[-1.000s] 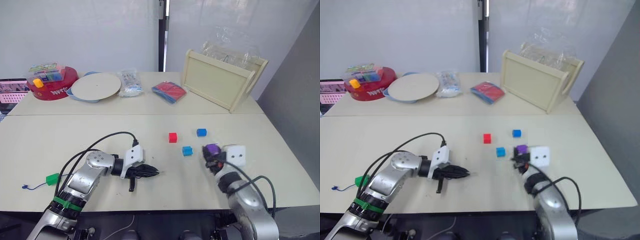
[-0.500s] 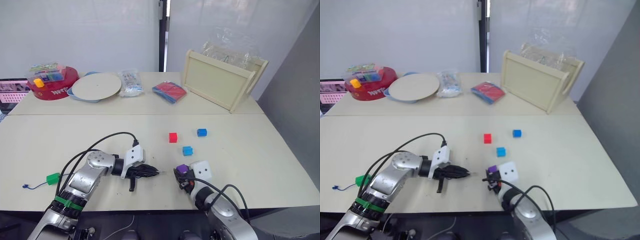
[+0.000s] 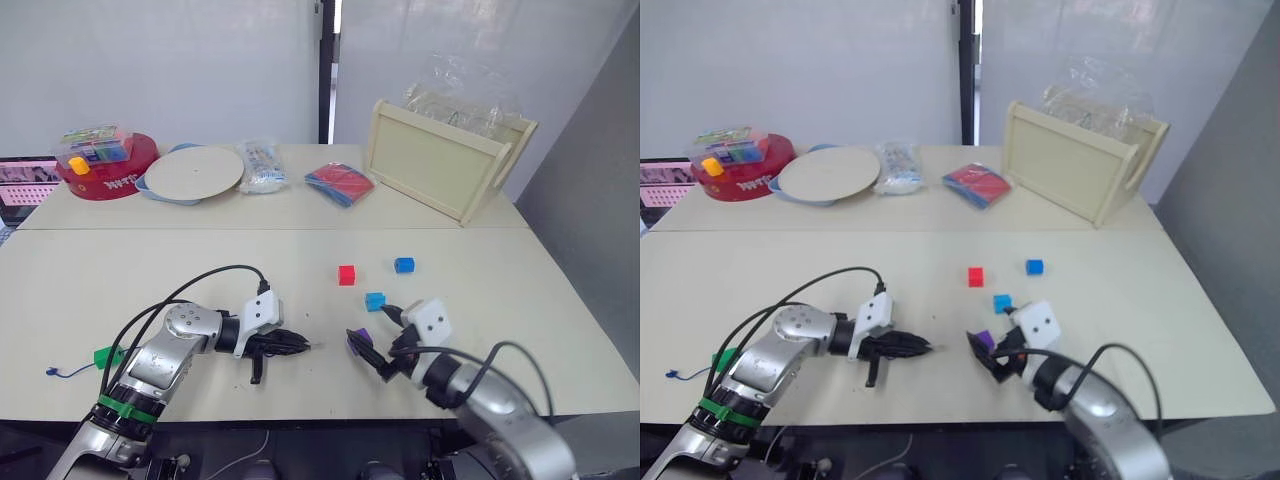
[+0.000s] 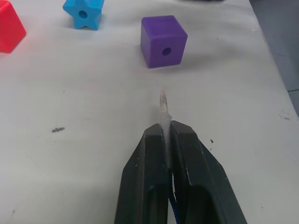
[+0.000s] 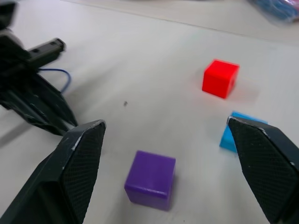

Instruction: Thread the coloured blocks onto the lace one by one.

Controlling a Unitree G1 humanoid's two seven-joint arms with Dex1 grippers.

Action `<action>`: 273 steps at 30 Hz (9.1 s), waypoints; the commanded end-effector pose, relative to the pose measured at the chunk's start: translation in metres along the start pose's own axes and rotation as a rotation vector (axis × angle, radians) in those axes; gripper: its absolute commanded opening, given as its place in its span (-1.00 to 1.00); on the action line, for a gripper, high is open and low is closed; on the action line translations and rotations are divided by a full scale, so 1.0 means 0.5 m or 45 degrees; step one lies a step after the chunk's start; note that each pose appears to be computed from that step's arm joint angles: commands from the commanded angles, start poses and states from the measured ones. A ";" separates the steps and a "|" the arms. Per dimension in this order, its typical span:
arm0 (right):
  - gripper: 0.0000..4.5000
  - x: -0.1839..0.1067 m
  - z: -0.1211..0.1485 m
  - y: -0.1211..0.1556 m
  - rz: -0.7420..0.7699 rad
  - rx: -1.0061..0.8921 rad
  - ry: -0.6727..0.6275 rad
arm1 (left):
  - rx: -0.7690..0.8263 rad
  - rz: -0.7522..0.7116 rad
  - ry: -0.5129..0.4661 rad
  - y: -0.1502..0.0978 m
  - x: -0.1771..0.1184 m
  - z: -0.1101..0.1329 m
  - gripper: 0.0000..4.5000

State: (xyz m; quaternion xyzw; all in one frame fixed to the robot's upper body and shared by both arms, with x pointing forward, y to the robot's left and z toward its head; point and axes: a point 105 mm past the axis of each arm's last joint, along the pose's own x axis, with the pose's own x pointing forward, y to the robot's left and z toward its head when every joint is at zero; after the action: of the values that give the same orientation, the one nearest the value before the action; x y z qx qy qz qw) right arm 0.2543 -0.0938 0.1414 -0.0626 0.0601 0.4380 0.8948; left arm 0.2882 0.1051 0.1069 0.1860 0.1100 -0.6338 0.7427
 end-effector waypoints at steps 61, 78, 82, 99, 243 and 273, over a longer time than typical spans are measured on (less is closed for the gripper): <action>-0.48 0.104 -0.057 0.002 0.679 -0.356 0.225 | 0.015 0.016 0.002 -0.034 0.054 0.042 -1.00; -0.48 0.114 -0.088 0.025 0.677 -0.325 0.325 | 0.068 0.003 0.079 -0.017 0.065 0.011 -0.52; -0.48 0.108 -0.095 0.023 0.682 -0.322 0.344 | 0.061 -0.007 0.089 -0.013 0.038 0.014 0.07; -0.48 0.113 -0.093 0.011 0.641 -0.320 0.344 | 0.059 0.027 0.188 -0.013 -0.002 -0.033 -0.34; -1.00 0.066 -0.045 0.004 0.589 -0.423 0.343 | 0.062 0.078 0.054 -0.027 -0.052 0.063 0.70; -1.00 0.062 -0.047 0.012 0.601 -0.417 0.368 | 0.034 0.002 -0.114 -0.014 0.062 0.038 -0.98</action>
State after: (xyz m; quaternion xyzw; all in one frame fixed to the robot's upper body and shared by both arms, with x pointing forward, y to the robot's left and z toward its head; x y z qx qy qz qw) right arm 0.2730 -0.0752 0.1073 -0.2468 0.1408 0.6101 0.7397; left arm 0.2830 0.0705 0.0965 0.1702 0.0956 -0.6454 0.7384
